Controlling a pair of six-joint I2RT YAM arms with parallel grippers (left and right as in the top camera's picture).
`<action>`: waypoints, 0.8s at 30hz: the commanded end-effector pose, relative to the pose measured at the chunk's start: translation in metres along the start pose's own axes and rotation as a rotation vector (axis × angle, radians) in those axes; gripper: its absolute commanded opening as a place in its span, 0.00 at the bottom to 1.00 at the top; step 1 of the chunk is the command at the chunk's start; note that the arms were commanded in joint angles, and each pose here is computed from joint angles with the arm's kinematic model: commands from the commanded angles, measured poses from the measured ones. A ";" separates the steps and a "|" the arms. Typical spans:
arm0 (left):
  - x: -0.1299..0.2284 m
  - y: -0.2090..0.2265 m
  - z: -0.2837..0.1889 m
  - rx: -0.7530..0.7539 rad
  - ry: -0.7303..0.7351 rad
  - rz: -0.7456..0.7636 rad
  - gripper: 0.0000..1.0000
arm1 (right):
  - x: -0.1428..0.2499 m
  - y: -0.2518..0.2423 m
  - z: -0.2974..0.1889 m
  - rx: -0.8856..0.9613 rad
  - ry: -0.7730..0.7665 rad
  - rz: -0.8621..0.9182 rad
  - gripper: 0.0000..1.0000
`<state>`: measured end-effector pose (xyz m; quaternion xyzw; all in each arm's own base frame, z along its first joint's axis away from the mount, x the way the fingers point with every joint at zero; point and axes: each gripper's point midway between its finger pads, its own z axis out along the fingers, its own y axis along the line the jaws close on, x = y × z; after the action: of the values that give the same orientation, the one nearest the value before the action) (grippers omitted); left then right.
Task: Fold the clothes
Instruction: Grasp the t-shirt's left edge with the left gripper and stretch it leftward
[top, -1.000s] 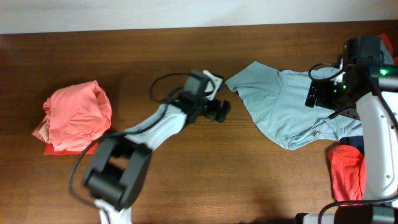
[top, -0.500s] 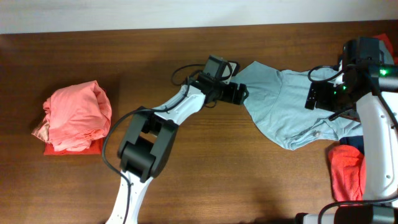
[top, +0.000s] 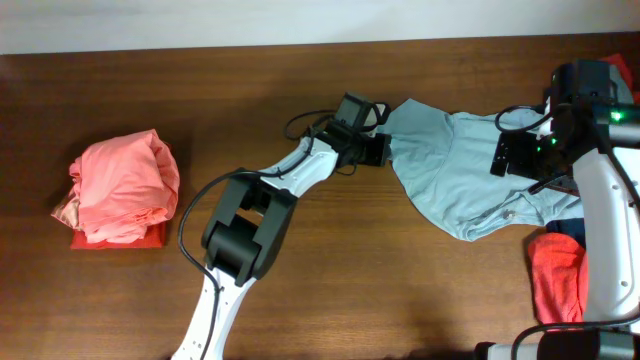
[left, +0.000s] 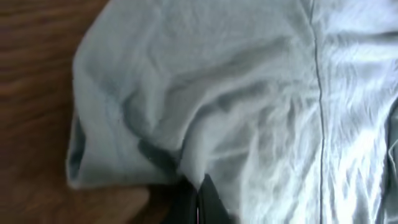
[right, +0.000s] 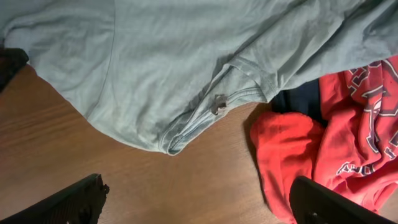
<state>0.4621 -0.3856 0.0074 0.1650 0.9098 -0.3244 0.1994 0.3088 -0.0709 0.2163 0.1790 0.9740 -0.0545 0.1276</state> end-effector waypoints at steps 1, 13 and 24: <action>-0.021 0.030 -0.020 -0.039 -0.015 -0.045 0.01 | -0.004 -0.005 -0.006 0.014 -0.023 0.011 0.99; -0.097 0.197 -0.219 -0.432 -0.261 -0.222 0.00 | -0.004 -0.005 -0.006 0.014 -0.024 0.011 0.99; -0.063 0.248 -0.265 -0.345 -0.205 -0.410 0.82 | -0.004 -0.005 -0.006 0.014 -0.025 0.011 0.99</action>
<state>0.5654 -0.0103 0.0834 -0.1218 0.9436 -0.1581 0.2643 0.3087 -0.0709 0.2163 0.1788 0.9741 -0.0545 0.1274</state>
